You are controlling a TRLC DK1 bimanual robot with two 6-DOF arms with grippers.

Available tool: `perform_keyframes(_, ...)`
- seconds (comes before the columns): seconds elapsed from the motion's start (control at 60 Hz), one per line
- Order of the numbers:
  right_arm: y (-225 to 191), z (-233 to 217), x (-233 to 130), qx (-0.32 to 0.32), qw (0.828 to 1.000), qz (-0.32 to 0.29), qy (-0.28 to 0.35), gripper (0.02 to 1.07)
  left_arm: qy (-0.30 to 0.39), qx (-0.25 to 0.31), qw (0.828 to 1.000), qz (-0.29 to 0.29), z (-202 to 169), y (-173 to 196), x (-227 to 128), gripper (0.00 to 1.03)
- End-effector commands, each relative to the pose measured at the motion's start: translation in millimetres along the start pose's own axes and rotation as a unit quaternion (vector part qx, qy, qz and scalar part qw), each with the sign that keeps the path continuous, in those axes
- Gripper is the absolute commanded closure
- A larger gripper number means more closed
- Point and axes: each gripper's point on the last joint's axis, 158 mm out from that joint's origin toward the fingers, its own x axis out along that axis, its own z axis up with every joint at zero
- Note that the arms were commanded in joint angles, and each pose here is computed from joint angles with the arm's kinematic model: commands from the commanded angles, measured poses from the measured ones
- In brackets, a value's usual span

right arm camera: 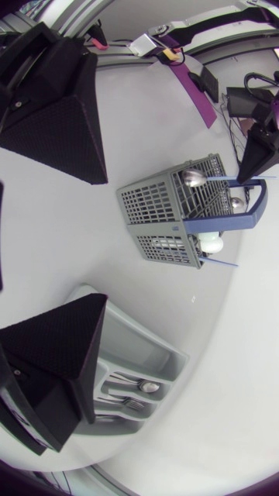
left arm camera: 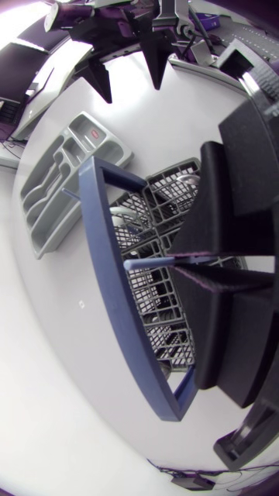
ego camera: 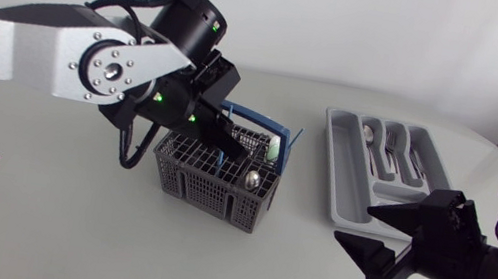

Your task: Unload the cutlery basket into the drawer organizer.

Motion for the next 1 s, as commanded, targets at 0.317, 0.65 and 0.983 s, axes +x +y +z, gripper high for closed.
perform_keyframes(0.317, 16, 6, 0, -0.02, 1.0, 0.01, -0.002, 0.06, -0.072, 0.023, 0.997, 0.015, 32, 3, -59, 0.93)
perform_keyframes(0.65, 29, 34, -15, -0.062, 0.997, 0.009, -0.053, 0.06, -0.145, 0.031, 0.989, -0.003, 64, -11, -123, 0.92)
perform_keyframes(0.983, 70, 76, -35, -0.084, 0.988, 0.084, -0.095, 0.07, -0.119, 0.002, 0.976, -0.184, 65, -68, -111, 0.92)
